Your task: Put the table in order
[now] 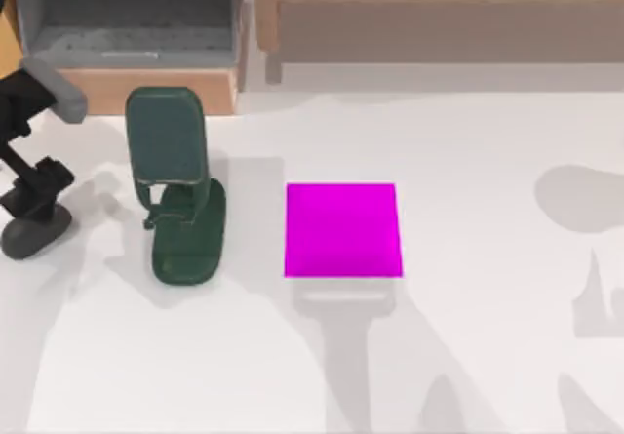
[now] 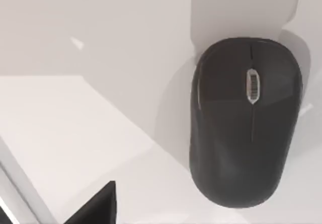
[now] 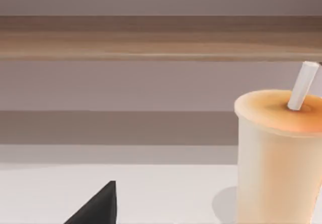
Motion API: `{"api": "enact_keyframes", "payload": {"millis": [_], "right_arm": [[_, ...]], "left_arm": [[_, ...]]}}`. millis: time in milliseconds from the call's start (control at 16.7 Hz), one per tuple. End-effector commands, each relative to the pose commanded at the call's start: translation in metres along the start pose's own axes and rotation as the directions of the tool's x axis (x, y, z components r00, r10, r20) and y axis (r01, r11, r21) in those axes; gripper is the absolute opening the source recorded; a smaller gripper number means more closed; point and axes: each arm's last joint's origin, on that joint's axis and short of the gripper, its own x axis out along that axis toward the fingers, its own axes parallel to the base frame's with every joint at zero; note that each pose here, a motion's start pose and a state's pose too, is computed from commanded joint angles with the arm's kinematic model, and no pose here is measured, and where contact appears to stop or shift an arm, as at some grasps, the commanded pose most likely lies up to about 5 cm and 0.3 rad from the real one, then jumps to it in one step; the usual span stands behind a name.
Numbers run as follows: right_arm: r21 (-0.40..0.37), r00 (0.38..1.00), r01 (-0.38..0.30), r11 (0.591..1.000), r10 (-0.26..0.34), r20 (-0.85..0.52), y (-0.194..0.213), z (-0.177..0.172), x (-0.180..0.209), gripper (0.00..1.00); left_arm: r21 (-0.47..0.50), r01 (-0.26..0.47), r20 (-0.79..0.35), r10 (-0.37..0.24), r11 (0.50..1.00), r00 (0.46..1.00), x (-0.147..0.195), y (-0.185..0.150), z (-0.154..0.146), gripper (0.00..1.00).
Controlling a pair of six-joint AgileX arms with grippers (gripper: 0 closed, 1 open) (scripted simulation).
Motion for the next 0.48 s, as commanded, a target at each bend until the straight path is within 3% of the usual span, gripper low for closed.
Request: {"api": "enact_keyframes", "payload": {"millis": [300,480], "right_arm": [[0.0,1.0,0.0,1.0,0.0,0.0,0.0,0.0,0.0,1.0],[0.0,1.0,0.0,1.0,0.0,0.0,0.0,0.0,0.0,1.0]], "left_arm": [[0.0,-0.003,0.003,0.003,1.0,1.0,0.052,0.0,-0.001,1.0],[0.0,0.0,0.0,0.0,1.0,1.0,0.059,-0.001,-0.002,1.0]]}}
